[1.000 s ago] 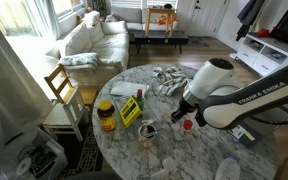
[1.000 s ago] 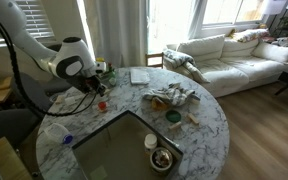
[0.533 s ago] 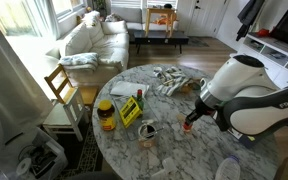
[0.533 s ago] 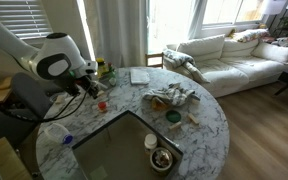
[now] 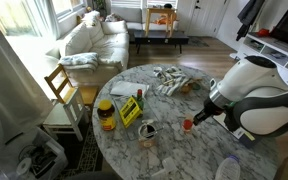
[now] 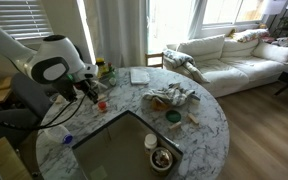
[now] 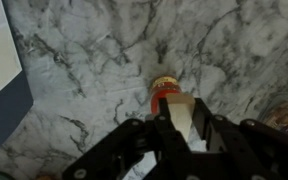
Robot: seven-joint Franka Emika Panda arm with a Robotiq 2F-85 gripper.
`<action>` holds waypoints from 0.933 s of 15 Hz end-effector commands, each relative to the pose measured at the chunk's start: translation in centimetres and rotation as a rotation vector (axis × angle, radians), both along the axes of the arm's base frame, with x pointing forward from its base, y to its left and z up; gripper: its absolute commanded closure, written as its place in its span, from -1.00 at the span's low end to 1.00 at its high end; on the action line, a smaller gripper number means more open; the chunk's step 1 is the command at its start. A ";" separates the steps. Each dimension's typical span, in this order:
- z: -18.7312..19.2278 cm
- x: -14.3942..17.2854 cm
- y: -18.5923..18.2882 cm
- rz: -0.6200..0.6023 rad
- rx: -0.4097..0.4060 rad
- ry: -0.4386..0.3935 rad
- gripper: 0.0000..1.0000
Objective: Turn the clear small jar with the red lid the right way up on the table, pick up the wooden block and put it on the clear small jar with a red lid
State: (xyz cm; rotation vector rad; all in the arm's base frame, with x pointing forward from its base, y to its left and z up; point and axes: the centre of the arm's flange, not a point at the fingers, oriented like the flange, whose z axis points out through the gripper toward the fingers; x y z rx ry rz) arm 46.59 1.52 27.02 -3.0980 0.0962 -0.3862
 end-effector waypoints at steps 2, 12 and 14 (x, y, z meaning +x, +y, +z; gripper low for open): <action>-1.0 0.4 -0.4 -0.049 0.010 -0.032 0.86; -2.7 1.1 0.0 -0.034 0.016 0.006 0.86; -2.8 1.3 0.2 -0.031 0.017 0.009 0.86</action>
